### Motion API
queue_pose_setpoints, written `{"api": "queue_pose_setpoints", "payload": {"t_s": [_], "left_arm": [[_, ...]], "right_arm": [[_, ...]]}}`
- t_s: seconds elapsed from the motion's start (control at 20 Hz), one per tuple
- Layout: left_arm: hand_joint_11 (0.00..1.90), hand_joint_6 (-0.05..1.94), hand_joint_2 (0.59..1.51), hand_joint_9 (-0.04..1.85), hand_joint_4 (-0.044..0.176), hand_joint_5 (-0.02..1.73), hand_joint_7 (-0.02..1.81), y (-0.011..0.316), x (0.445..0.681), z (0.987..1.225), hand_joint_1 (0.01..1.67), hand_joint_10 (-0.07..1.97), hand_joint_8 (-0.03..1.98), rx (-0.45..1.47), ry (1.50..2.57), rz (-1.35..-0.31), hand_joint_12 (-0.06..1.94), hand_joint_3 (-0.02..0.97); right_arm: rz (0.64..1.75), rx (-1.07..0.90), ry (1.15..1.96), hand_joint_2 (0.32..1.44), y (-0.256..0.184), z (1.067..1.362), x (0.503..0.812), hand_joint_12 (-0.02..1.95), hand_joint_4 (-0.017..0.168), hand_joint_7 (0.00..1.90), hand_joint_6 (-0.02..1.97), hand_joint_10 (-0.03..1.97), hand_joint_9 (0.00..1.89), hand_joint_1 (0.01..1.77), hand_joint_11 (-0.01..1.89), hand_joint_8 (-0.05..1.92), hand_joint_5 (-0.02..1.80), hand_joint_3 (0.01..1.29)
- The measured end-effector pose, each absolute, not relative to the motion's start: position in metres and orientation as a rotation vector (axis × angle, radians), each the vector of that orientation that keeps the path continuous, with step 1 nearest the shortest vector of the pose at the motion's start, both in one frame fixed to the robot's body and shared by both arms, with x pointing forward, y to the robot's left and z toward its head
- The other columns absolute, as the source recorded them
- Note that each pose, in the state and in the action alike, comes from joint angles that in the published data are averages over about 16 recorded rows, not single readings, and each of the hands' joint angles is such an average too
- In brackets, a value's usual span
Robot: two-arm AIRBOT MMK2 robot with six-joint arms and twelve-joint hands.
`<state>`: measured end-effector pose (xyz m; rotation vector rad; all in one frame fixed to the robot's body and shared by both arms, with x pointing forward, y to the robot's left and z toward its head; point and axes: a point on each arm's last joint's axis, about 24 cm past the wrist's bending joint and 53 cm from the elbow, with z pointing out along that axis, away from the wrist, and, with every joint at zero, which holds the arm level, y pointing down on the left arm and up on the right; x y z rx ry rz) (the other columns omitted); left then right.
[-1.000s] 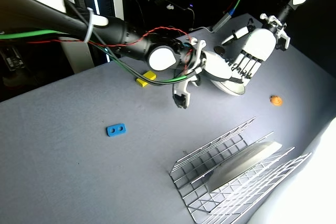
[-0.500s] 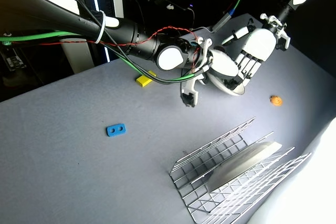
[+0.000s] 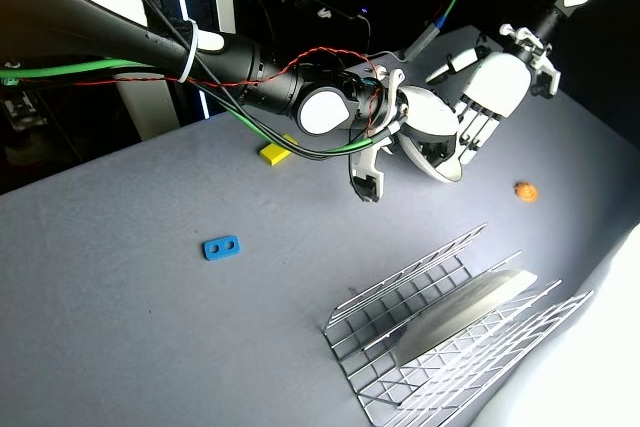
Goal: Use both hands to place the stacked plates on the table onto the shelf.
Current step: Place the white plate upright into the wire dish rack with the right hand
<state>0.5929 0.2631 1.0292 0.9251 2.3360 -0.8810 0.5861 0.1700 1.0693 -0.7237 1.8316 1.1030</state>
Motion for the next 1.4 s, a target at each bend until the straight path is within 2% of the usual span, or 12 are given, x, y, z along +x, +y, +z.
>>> {"api": "queue_pose_setpoints", "payload": {"t_s": [0.1, 0.35, 0.55, 0.95, 1.4], "left_arm": [[0.02, 0.00, 1.100, 0.01, -0.003, 0.00, 0.02, 0.258, 0.602, 1.043, 0.01, 0.00, -0.01, 0.917, 2.295, -0.887, 0.01, 0.021], [0.02, 0.01, 1.103, 0.02, 0.001, 0.02, 0.01, 0.249, 0.622, 1.080, 0.01, 0.01, -0.01, 0.878, 2.195, -0.905, 0.01, 0.021], [0.02, 0.00, 1.102, 0.02, 0.003, 0.02, 0.01, 0.250, 0.634, 1.104, 0.01, 0.01, -0.01, 0.842, 2.140, -0.910, 0.01, 0.021], [0.02, 0.00, 1.091, 0.02, 0.005, 0.02, 0.02, 0.257, 0.645, 1.126, 0.01, 0.01, -0.01, 0.796, 2.099, -0.908, 0.01, 0.021], [0.02, 0.00, 1.083, 0.02, 0.005, 0.02, 0.02, 0.261, 0.646, 1.127, 0.01, 0.01, -0.01, 0.788, 2.106, -0.902, 0.01, 0.021]], "right_arm": [[1.109, -0.719, 1.833, 1.05, 0.169, 1.072, 0.585, 1.31, -0.004, 0.81, 0.49, 0.56, 0.98, 1.12, 0.77, 0.75, 0.73, 0.01], [1.128, -0.704, 1.838, 1.05, 0.161, 1.085, 0.579, 1.35, -0.004, 0.81, 0.61, 0.92, 0.96, 1.16, 0.76, 0.97, 0.74, 0.01], [1.145, -0.686, 1.845, 1.05, 0.150, 1.101, 0.572, 1.37, -0.004, 0.83, 0.75, 1.12, 0.93, 1.21, 0.76, 1.02, 0.76, 0.01], [1.193, -0.622, 1.841, 1.05, 0.117, 1.149, 0.557, 1.37, -0.006, 0.90, 1.02, 1.21, 0.92, 1.30, 0.77, 1.00, 0.83, 0.01], [1.394, -0.412, 1.810, 1.05, 0.088, 1.221, 0.554, 1.36, -0.003, 0.94, 1.08, 1.18, 0.93, 1.32, 0.79, 0.97, 0.87, 0.01]]}}
